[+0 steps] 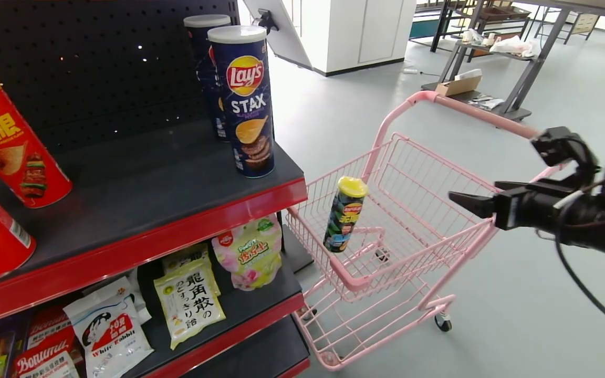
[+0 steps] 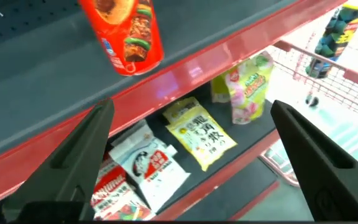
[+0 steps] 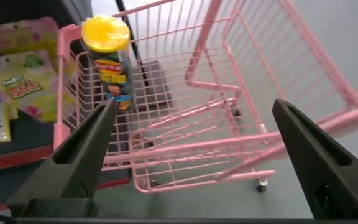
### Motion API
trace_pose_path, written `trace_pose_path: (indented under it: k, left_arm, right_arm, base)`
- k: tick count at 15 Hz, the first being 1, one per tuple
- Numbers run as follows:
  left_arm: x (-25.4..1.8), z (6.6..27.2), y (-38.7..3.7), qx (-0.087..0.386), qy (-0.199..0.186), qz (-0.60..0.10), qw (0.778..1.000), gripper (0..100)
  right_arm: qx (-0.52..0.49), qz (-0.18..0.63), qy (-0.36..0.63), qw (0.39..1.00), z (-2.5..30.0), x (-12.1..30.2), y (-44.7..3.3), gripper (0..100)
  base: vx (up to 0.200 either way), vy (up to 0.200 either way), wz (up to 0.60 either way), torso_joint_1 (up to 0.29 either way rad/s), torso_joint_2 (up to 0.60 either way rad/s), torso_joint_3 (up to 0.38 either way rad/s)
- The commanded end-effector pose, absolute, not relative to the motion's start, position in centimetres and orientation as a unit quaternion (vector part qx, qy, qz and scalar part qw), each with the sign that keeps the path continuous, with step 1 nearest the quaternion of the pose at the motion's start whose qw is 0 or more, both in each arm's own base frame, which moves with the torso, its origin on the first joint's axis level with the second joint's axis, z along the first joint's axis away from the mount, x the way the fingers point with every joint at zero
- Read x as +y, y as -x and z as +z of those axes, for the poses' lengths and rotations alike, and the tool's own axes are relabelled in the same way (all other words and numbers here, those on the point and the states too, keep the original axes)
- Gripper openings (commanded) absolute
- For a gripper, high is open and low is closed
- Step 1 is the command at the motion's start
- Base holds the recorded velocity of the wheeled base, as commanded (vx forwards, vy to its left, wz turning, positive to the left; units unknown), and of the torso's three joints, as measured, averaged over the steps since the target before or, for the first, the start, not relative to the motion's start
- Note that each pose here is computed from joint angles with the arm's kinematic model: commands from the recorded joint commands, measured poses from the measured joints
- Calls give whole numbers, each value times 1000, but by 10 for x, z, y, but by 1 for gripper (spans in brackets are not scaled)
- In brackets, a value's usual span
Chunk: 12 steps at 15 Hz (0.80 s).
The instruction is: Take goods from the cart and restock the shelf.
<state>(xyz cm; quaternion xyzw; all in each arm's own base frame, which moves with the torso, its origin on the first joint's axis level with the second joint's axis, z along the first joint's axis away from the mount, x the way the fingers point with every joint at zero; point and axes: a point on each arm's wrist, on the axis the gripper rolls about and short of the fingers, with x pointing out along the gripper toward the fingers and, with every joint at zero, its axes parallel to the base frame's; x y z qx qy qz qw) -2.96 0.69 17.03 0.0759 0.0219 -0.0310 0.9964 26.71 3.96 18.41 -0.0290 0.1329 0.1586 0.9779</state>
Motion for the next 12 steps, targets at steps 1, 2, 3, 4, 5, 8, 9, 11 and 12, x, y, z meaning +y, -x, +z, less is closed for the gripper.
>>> trace_pose_path:
  k: [1, 2, 3, 4, 5, 8, 9, 11, 12]
  left_arm:
    - [5, 176, 20, 45, -74, -49, 995, 100]
    - [4, 179, 18, 48, -74, -58, 994, 100]
    - [3, 180, 15, 54, -75, -59, 994, 100]
    - [3, 181, 12, 60, -76, -61, 993, 100]
    - [3, 182, 11, 63, -76, -62, 993, 100]
    - [2, 182, 11, 64, -76, -66, 993, 100]
    - [2, 182, 11, 63, -76, -66, 993, 100]
    - [3, 182, 11, 64, -77, -64, 993, 100]
    - [2, 182, 10, 64, -77, -64, 993, 100]
  right_arm:
    - [178, 247, -12, 952, 134, 101, -326, 100]
    - [176, 257, -12, 950, 131, 110, -335, 100]
    - [175, 260, -11, 949, 128, 116, -343, 100]
    - [174, 266, -12, 948, 123, 124, -355, 100]
    - [176, 271, -12, 946, 118, 130, -361, 100]
    - [186, 279, -10, 942, 108, 138, -364, 100]
    - [185, 279, -11, 942, 108, 139, -365, 100]
    - [191, 279, -11, 941, 103, 140, -367, 100]
    - [193, 278, -14, 941, 98, 142, -374, 100]
  base:
    - [0, 0, 0, 0, 0, 0]
    - [0, 0, 0, 0, 0, 0]
    - [0, 0, 0, 0, 0, 0]
    - [0, 0, 0, 0, 0, 0]
    - [0, 0, 0, 0, 0, 0]
    - [0, 0, 0, 0, 0, 0]
    - [0, 0, 0, 0, 0, 0]
    - [0, 0, 0, 0, 0, 0]
    - [0, 0, 0, 0, 0, 0]
